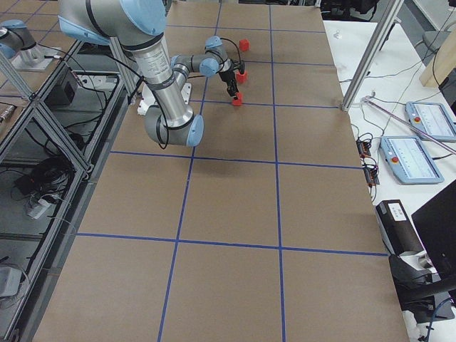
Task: Form red blocks into L shape at center
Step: 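Carry the red cube with the right gripper to the table center, then release the cube at center and withdraw the right gripper while the left arm moves in, then lower the left gripper over the middle red cube, then close the left gripper on the middle red cube and lift it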
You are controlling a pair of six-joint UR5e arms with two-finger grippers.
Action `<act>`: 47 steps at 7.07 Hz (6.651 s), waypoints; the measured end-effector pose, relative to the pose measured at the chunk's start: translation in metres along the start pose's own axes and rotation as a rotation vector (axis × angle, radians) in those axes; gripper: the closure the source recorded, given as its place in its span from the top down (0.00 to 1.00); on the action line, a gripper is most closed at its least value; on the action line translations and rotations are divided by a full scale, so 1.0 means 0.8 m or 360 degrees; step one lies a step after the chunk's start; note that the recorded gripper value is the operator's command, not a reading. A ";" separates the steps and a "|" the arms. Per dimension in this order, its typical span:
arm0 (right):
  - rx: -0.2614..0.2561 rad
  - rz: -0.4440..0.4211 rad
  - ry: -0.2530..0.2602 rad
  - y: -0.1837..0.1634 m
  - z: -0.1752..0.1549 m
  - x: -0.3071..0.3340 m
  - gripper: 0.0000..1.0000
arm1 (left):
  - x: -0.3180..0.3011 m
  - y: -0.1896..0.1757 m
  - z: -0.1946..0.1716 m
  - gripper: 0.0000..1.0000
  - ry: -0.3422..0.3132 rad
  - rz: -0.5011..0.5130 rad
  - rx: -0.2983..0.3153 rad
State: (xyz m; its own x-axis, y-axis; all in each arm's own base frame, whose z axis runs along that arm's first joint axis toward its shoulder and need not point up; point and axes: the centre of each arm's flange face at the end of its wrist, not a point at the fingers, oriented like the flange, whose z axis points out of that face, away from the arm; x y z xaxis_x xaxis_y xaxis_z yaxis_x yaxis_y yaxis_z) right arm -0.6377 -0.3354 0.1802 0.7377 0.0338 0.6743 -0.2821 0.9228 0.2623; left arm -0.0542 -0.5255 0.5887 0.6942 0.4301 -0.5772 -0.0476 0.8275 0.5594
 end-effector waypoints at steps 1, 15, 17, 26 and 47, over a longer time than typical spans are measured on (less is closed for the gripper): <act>-0.0002 -0.0002 0.0003 0.002 0.001 0.001 0.58 | 0.000 0.000 0.001 1.00 0.0000 -0.0001 -0.0001; -0.0178 -0.0118 -0.0023 -0.335 -0.106 0.338 1.00 | 0.285 -0.108 0.082 1.00 0.0421 0.0038 0.0041; -0.0257 -0.0283 0.0017 -0.387 -0.112 0.509 1.00 | 0.413 -0.121 0.122 1.00 0.0521 -0.0080 -0.0015; -0.0466 -0.0498 -0.0010 -0.359 -0.128 0.922 1.00 | 0.705 -0.108 0.225 0.98 0.0220 -0.0111 -0.0169; -0.0471 -0.0481 -0.0006 -0.358 -0.127 0.923 1.00 | 0.747 -0.109 0.200 0.99 0.0064 -0.0313 -0.0486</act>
State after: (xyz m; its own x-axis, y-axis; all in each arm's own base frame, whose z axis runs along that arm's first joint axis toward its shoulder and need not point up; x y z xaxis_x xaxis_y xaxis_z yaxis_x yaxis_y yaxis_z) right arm 0.0504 -0.5354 0.5331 0.7578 -0.2562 0.6001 0.1353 0.9614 0.2396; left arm 0.4799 -0.3984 0.2904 0.6831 0.2610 -0.6821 -0.1328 0.9628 0.2355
